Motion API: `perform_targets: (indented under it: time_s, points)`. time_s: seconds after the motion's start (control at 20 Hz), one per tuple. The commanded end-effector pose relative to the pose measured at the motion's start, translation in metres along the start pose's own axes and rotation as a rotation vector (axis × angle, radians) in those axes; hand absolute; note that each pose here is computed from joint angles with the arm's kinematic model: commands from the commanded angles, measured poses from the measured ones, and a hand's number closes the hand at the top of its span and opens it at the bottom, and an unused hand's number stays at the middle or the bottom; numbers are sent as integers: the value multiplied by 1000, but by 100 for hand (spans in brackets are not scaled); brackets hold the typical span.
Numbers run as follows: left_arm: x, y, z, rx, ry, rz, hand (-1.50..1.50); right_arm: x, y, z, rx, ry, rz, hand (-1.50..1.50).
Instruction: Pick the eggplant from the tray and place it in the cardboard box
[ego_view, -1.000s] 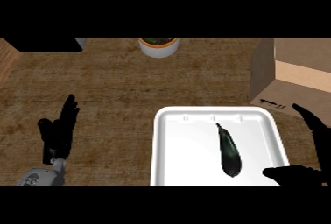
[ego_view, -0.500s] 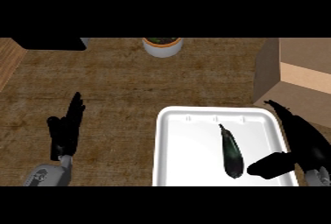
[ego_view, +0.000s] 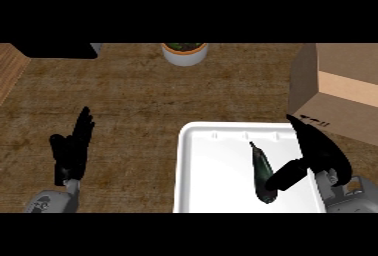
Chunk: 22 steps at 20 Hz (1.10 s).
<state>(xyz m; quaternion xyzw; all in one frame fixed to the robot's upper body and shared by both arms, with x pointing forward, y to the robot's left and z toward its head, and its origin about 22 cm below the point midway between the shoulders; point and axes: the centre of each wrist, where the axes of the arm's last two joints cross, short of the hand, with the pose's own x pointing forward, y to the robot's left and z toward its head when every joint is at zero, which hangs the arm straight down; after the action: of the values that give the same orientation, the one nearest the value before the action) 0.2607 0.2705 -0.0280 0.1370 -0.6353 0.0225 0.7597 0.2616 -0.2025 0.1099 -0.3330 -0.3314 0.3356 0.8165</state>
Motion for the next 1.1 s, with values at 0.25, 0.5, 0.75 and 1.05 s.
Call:
perform_targets:
  time_s: [0.25,0.5,0.75,1.05]
  points:
    - [-2,6,2,-12,-2,1,0,30,22,-16,30,245,74,-150]
    - [1,0,1,-2,8,-3,0,43,15,-31,35,279,73,-150]
    - [-4,5,0,17,14,0,0,46,46,-27,49,278,74,-150]
    - [-2,0,4,17,-7,13,0,42,39,-45,54,355,75,-150]
